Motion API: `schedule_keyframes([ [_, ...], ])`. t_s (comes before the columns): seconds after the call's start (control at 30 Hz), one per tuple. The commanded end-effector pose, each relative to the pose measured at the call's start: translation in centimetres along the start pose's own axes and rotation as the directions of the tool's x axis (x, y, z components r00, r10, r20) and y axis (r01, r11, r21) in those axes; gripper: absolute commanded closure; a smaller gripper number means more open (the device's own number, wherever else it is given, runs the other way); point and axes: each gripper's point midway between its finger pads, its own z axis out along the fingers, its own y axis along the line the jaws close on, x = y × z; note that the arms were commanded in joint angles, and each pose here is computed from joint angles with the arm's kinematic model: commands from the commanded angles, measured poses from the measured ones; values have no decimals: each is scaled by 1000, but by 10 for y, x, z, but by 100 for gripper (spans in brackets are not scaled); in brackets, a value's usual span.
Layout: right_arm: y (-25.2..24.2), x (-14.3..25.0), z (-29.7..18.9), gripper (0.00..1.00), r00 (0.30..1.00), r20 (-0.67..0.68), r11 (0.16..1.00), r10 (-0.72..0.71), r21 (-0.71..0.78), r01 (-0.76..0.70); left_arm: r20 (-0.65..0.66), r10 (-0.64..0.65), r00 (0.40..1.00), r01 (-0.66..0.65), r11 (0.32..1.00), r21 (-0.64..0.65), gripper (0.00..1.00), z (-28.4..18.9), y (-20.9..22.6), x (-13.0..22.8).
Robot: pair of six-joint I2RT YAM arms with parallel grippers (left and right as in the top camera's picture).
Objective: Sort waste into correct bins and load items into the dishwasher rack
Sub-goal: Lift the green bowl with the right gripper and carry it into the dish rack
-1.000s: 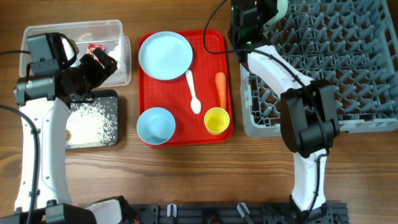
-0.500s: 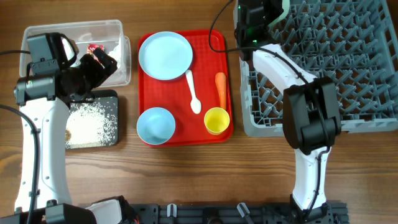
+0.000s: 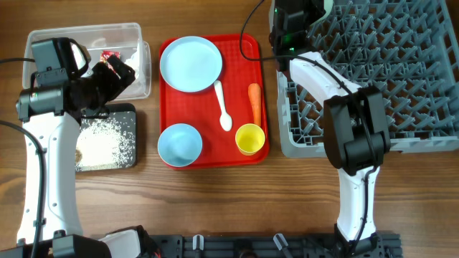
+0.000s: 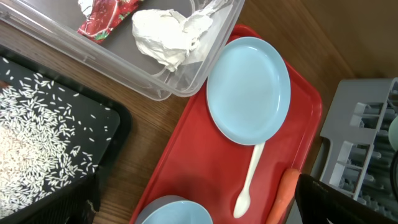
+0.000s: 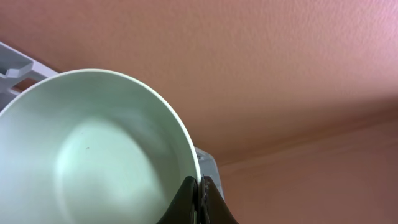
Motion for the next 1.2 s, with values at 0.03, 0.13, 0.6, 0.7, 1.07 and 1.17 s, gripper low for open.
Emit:
schedule_keyframes([
  [0.03, 17, 5, 3, 96, 997, -8, 997, -70, -15, 70, -5, -8, 1000, 8, 1000, 9, 0, 1, -1, -1],
  [0.13, 17, 6, 3, 96, 997, -9, 997, -82, -15, 81, -5, -8, 1000, 8, 1000, 9, 0, 1, -1, -1],
  [0.6, 12, 10, 9, 96, 999, -17, 999, -47, -5, 47, -5, -8, 1000, 8, 1000, 9, 0, 1, -1, -1],
  [0.7, 12, 11, 10, 96, 999, -20, 999, -51, -4, 51, -5, -8, 1000, 8, 1000, 9, 0, 1, -1, -1],
  [1.07, 38, 19, 2, 96, 989, -40, 986, -145, -94, 141, -5, -8, 1000, 8, 1000, 9, 0, 1, -1, -1],
  [1.17, 49, 21, -3, 96, 988, -43, 981, -147, -131, 141, -5, -8, 1000, 8, 1000, 9, 0, 1, -1, -1],
])
